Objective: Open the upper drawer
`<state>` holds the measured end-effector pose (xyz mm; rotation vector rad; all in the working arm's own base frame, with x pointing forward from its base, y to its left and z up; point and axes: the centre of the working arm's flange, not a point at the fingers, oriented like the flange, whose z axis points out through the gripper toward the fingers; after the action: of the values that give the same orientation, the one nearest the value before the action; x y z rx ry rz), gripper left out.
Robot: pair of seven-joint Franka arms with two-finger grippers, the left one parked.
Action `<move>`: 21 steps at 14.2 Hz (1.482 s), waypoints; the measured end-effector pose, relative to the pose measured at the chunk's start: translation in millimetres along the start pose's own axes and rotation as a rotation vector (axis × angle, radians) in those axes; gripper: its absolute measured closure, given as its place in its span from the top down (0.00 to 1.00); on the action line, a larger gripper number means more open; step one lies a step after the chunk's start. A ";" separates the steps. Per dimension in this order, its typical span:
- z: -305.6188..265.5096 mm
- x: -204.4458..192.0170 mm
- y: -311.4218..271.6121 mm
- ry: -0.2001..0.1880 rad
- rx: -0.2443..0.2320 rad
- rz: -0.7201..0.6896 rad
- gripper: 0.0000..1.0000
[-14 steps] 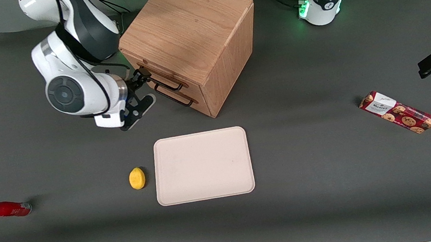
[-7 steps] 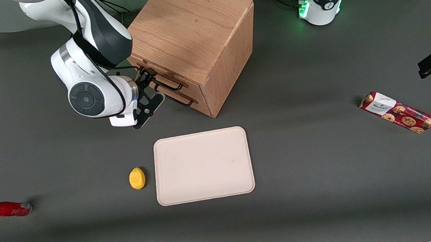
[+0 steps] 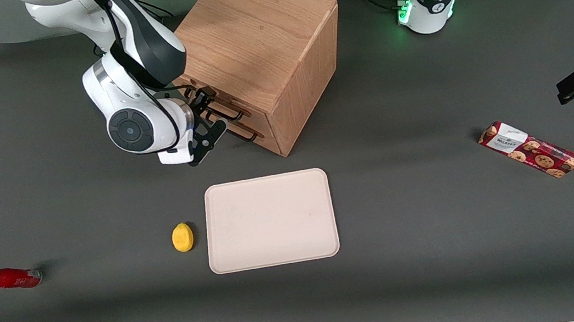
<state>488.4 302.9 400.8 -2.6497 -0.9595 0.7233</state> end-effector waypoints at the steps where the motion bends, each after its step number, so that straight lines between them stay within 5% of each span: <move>1: 1.4 0.6 0.3 0.001 0.000 0.000 1.00; 15: 18.9 17.5 13.3 0.024 -0.003 -0.005 1.00; 21: 11.5 17.4 43.6 0.071 0.002 -0.071 1.00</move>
<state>517.3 281.7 368.3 -2.6063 -1.0268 0.6092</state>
